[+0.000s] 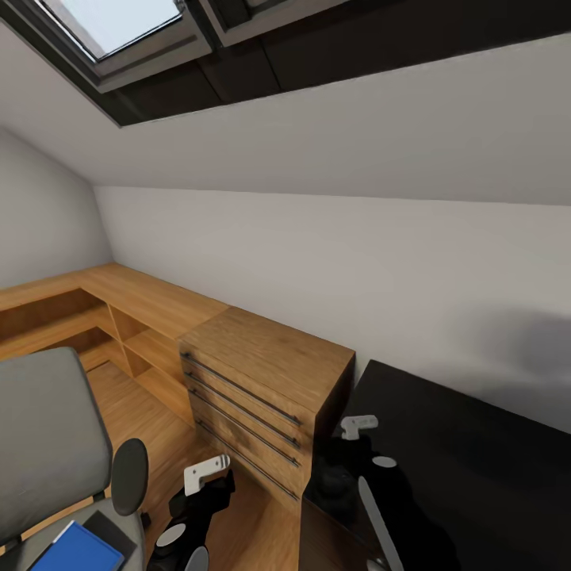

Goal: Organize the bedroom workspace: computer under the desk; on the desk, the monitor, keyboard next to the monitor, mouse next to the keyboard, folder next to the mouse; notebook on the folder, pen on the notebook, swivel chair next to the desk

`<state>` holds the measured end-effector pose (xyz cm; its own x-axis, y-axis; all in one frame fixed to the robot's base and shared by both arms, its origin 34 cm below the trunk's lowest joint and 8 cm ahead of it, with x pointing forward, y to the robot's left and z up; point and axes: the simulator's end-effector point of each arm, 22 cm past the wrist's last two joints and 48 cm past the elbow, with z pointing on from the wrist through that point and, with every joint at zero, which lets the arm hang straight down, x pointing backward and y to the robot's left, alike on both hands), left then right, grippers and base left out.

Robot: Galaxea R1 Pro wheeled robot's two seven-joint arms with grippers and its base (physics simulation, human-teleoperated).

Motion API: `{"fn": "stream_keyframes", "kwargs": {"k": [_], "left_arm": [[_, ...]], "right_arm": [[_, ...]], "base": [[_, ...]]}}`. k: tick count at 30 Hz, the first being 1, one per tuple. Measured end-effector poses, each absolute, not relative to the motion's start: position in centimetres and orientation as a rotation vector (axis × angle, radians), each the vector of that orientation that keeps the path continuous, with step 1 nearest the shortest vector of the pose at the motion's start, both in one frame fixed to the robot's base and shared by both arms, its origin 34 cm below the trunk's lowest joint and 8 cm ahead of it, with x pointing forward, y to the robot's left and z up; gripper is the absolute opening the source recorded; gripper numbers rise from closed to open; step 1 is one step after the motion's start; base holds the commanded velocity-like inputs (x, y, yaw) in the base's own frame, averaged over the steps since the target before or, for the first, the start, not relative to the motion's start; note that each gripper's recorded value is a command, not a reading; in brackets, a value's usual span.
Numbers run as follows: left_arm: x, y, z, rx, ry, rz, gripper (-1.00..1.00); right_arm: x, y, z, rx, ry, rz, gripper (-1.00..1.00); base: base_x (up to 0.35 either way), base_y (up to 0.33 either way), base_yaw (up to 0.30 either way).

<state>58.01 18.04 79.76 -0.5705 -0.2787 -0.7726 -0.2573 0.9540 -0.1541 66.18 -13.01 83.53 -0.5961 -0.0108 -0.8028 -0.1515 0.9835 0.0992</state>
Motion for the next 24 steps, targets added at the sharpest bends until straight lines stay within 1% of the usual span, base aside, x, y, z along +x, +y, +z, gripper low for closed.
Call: {"fn": "stream_keyframes", "kwargs": {"k": [14, 18, 24], "left_arm": [[58.0, 18.0, 79.8, -0.375, 2.2, -0.03, 1.0], [58.1, 18.1, 79.9, -0.375, 2.196, -0.028, 1.0], [58.2, 18.1, 80.3, -0.374, 2.188, -0.03, 1.0]], "right_arm": [[65.9, -12.4, 84.3, -0.108, 2.188, 0.22, 1.0], [66.1, -12.5, 84.9, -0.105, 2.174, 0.221, 1.0], [66.1, -12.5, 85.3, -0.106, 2.166, 0.22, 1.0]], "base": [[0.0, 0.0, -0.004], [-0.213, 0.01, -0.189], [-0.313, 0.074, -0.201]]}}
